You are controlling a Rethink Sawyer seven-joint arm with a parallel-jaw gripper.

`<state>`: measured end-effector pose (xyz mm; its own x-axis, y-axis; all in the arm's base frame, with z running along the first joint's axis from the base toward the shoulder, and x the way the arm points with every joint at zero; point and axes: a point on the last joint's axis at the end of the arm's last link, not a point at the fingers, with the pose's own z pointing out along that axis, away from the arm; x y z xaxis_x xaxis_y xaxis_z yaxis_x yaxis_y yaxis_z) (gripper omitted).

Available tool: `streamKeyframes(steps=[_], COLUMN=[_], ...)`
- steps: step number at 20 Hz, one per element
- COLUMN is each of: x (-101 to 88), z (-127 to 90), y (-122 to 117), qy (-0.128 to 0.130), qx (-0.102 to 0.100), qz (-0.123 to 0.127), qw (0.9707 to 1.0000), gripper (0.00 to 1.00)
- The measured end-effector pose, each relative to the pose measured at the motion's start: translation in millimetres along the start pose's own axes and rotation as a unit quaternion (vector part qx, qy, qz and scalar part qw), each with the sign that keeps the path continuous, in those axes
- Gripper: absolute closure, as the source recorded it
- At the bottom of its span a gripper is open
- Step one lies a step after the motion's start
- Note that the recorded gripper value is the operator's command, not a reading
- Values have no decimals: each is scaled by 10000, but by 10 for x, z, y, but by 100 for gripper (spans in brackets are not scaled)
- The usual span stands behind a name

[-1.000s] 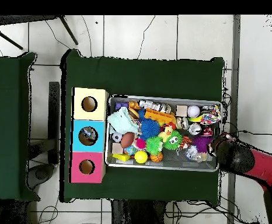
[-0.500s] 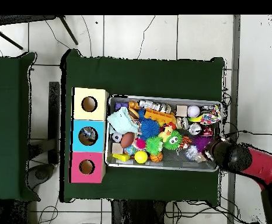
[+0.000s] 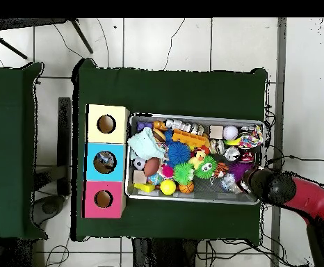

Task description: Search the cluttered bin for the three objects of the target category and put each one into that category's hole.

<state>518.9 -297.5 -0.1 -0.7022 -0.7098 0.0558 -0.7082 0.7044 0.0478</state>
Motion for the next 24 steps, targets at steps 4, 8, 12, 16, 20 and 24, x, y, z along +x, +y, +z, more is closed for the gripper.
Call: streamKeyframes(steps=[4,8,12,16,20,24], x=[-3,12,40,62,79,75], z=[18,19,20,33,53,114], y=[11,7,-1,8,-10,-63], qy=[-3,-5,-5,35,61,21], qx=[-19,-19,-18,3,107,281], qz=[-1,12,34,-27,-116,-183], qw=[10000,10000,10000,10000,9999,9994], gripper=[0,0,0,0,0,0])
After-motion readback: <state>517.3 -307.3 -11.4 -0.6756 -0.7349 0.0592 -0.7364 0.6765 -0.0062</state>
